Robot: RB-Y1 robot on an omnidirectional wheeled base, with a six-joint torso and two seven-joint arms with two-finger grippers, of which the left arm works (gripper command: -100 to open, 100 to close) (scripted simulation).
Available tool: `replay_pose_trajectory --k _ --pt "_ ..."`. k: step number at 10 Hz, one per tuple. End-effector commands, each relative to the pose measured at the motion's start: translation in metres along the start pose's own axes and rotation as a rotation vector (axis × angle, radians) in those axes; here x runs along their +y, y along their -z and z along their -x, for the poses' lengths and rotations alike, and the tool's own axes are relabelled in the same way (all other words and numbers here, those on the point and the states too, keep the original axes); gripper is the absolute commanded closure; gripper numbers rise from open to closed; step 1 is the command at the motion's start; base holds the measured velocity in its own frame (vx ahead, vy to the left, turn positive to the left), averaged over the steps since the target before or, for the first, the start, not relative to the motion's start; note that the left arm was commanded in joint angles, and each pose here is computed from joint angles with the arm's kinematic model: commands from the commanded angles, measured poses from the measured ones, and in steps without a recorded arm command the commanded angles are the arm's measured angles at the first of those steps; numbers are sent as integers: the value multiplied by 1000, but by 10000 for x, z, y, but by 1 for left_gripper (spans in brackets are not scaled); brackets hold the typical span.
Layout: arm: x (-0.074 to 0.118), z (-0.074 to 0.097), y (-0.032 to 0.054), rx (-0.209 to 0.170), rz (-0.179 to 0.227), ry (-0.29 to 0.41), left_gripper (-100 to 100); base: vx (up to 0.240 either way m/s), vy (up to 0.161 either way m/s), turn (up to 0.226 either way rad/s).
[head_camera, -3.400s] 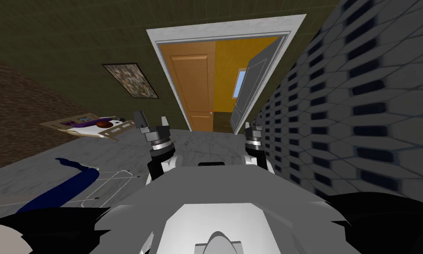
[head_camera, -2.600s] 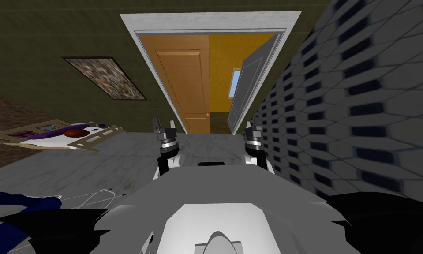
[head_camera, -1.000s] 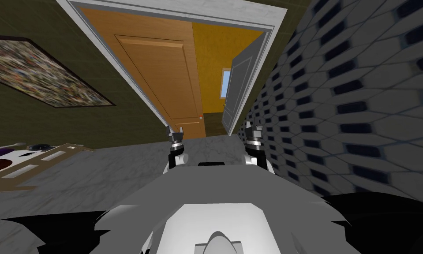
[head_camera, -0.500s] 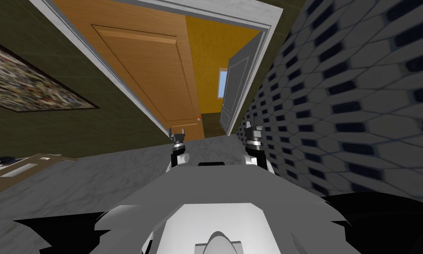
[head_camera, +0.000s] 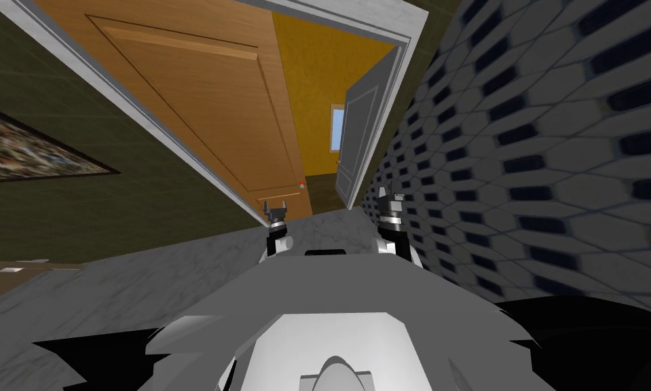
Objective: Push the door open
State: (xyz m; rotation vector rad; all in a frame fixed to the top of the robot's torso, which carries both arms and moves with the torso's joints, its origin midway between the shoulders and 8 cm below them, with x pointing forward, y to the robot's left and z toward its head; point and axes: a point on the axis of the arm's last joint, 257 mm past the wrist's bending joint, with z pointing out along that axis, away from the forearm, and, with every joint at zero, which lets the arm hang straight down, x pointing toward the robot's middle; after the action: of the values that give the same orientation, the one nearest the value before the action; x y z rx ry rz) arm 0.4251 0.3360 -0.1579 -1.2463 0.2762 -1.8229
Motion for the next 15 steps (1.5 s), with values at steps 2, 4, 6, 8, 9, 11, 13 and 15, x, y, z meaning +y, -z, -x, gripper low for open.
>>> replay_pose_trajectory --k 2,4,6,8,9,11,13,15 --pt "136 195 60 -43 15 68 -100 92 32 -116" --pt "234 329 106 -76 23 117 -100 99 30 -109" --pt "329 453 156 -110 30 166 -100 89 35 -114" --pt "426 580 215 -145 35 214 -100 92 45 -111" --pt "472 639 245 -162 37 237 -100 94 43 -118" --pt "562 748 308 -196 39 282 -100 86 45 -93" --pt "651 854 375 -230 40 327 -100 90 37 -104" --pt "737 949 445 -264 39 369 -100 83 47 -89"
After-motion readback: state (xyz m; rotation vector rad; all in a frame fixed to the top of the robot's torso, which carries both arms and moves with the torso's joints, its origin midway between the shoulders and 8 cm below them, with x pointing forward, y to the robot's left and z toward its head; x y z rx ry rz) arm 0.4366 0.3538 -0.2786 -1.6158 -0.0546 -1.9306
